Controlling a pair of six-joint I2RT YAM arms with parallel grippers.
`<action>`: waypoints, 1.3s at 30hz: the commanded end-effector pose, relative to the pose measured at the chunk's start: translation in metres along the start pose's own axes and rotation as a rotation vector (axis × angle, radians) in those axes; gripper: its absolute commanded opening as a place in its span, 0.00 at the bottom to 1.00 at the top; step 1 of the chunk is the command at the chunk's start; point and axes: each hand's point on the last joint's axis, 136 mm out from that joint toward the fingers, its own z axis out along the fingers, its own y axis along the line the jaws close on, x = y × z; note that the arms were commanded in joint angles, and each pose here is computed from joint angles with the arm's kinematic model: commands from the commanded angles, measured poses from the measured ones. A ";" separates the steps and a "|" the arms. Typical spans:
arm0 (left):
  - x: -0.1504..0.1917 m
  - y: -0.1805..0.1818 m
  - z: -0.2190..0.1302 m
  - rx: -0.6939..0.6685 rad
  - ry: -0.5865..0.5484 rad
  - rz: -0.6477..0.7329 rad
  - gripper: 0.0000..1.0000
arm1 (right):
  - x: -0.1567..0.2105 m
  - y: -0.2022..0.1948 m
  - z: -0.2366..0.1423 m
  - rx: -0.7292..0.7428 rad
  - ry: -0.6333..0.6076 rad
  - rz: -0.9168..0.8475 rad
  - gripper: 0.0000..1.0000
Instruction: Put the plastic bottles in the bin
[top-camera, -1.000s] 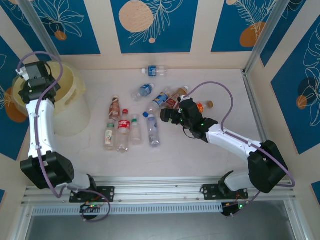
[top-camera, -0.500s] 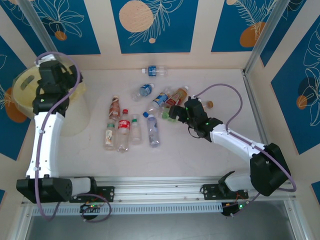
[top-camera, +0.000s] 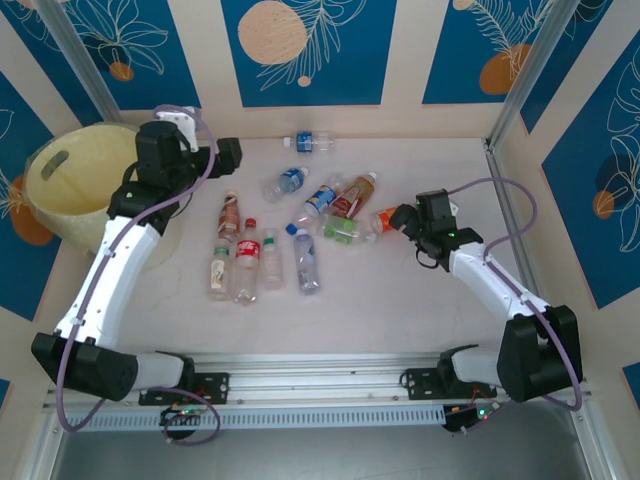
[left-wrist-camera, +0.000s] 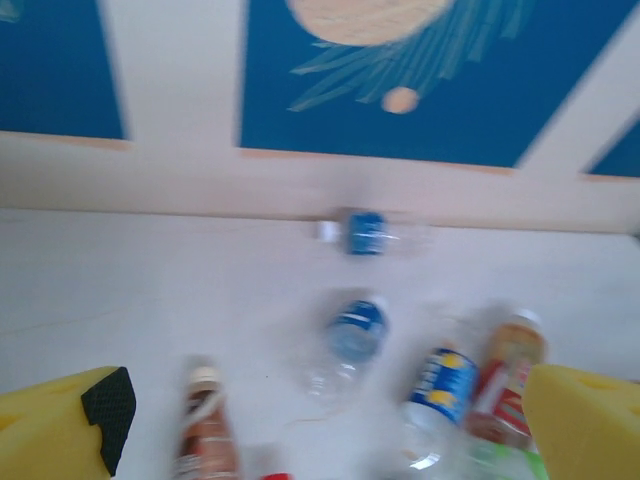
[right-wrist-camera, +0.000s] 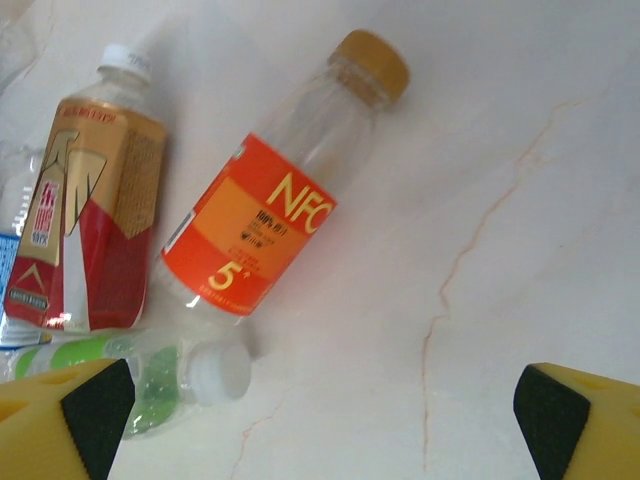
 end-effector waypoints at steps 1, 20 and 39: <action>0.011 -0.047 0.000 0.260 -0.002 -0.102 1.00 | -0.016 0.004 -0.007 -0.057 -0.002 0.065 1.00; 0.093 -0.060 0.001 0.287 0.111 -0.037 1.00 | -0.048 0.008 0.087 0.026 0.148 0.370 0.99; 0.105 -0.042 0.001 0.201 0.118 -0.033 1.00 | -0.032 0.006 0.159 0.123 0.287 0.383 0.86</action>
